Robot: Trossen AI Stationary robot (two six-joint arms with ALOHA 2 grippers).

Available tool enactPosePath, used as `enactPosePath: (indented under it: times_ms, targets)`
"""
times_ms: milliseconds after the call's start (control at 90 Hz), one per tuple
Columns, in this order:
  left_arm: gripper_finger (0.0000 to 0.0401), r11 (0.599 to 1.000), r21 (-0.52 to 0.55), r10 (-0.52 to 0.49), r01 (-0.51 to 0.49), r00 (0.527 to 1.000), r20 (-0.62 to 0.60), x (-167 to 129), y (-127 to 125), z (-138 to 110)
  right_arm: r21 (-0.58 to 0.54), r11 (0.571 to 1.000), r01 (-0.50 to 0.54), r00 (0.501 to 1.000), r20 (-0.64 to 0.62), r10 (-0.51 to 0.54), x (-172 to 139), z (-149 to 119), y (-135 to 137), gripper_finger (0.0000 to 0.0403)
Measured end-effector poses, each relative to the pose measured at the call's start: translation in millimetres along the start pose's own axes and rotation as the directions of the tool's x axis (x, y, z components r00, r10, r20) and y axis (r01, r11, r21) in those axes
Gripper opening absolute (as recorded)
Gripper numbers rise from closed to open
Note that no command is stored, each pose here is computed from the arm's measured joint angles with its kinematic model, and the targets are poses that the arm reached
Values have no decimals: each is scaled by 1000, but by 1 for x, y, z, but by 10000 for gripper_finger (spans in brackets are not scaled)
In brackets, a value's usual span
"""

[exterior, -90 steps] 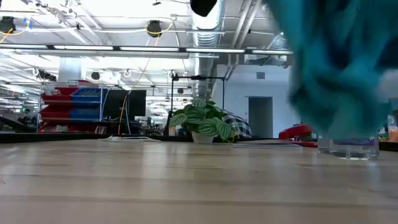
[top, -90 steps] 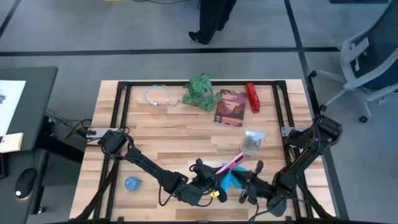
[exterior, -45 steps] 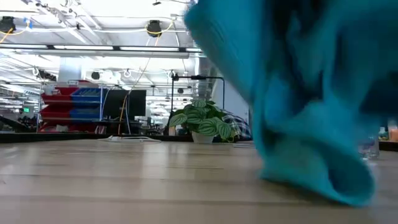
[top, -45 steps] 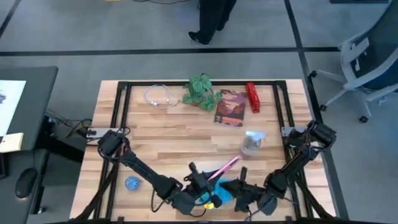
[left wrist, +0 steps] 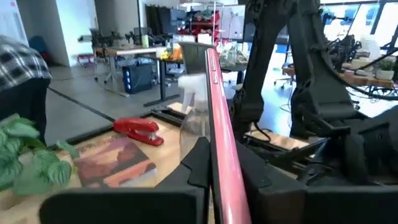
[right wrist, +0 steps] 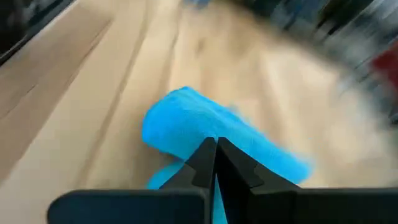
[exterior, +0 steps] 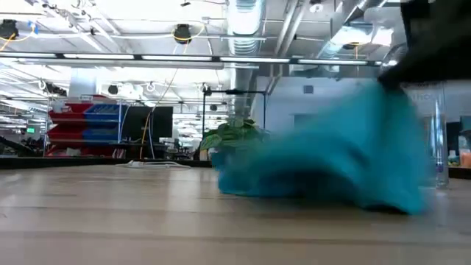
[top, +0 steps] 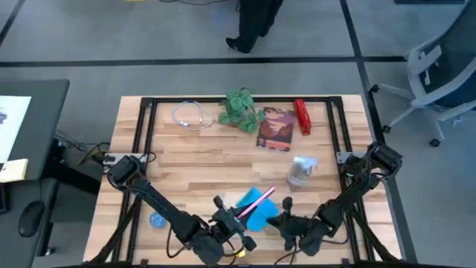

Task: Apply microfiber cloth
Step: Wipe the back and front of the pink cellphone with the blue microfiber cloth

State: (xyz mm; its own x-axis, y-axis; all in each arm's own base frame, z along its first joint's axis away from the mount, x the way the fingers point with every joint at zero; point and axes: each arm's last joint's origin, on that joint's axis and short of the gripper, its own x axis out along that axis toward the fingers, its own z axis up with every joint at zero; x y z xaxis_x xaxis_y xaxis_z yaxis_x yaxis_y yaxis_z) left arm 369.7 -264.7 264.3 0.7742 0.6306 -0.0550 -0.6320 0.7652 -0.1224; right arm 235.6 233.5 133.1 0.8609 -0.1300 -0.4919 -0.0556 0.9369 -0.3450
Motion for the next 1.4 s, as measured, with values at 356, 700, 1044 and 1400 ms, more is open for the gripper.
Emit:
enactPosePath:
  times_ms: [356, 700, 1044, 1400]
  targets:
    - [11, 997, -76, 10, -14, 999, -48, 5, 7, -13, 33, 994, -107, 994, 2, 107, -34, 23, -21, 194]
    - [11, 996, -57, -70, 65, 993, -92, 2, 4, -14, 231, 970, -79, 992, 114, 53, -91, 20, -52, 254]
    - [11, 951, 5, -307, 309, 946, -103, -2, -10, -1, 257, 934, -250, 901, 415, 127, -101, 31, -55, 254]
    - [11, 931, -11, -363, 365, 924, -122, 10, -9, 0, 185, 936, -300, 852, 494, 175, -95, 44, -64, 172]
